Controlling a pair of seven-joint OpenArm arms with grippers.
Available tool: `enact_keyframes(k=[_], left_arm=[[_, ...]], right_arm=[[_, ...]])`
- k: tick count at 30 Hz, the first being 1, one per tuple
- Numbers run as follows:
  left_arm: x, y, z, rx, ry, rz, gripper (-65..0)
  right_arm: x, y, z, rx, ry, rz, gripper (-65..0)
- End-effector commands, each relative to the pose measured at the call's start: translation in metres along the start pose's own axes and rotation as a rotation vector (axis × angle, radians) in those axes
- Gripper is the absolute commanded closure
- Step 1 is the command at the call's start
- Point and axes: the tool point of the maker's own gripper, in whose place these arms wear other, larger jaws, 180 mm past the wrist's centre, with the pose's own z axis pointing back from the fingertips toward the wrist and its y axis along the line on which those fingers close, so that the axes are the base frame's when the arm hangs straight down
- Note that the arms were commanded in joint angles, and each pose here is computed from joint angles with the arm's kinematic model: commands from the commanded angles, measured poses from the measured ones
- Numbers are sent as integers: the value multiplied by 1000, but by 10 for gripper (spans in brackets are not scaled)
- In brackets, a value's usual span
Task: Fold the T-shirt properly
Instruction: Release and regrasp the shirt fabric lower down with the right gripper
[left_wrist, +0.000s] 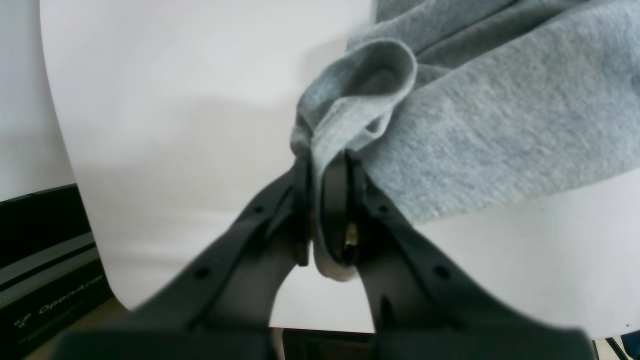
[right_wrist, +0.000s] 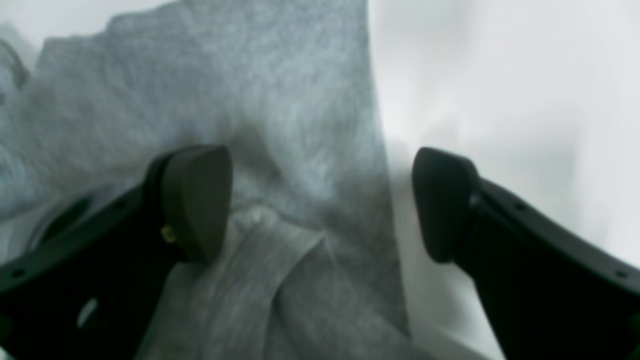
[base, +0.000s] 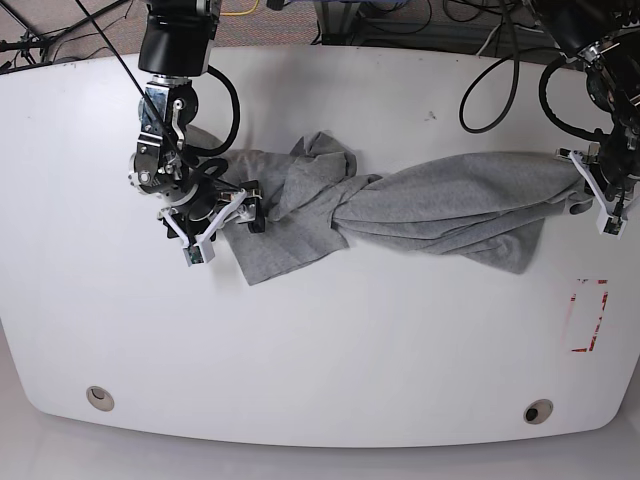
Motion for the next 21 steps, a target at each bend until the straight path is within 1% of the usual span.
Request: enact_keyframes(k=[1, 9, 11, 15, 19, 21], left_arm=[[10, 9, 6, 26, -34, -11, 0], [10, 9, 6, 25, -35, -11, 0], [10, 9, 6, 25, -35, -11, 0], [10, 9, 6, 25, -35, -11, 0], [10, 9, 6, 25, -35, -11, 0], [10, 9, 6, 25, -35, -11, 0]], right_arm=[[11, -8, -1, -7, -27, 7, -531], [7, 14, -12, 44, -18, 45, -528], [6, 17, -13, 50, -14, 50, -514], [6, 22, -15, 61, -10, 59, -428], [7, 22, -15, 61, -13, 59, -308], [14, 22, -15, 61, -32, 63, -243]])
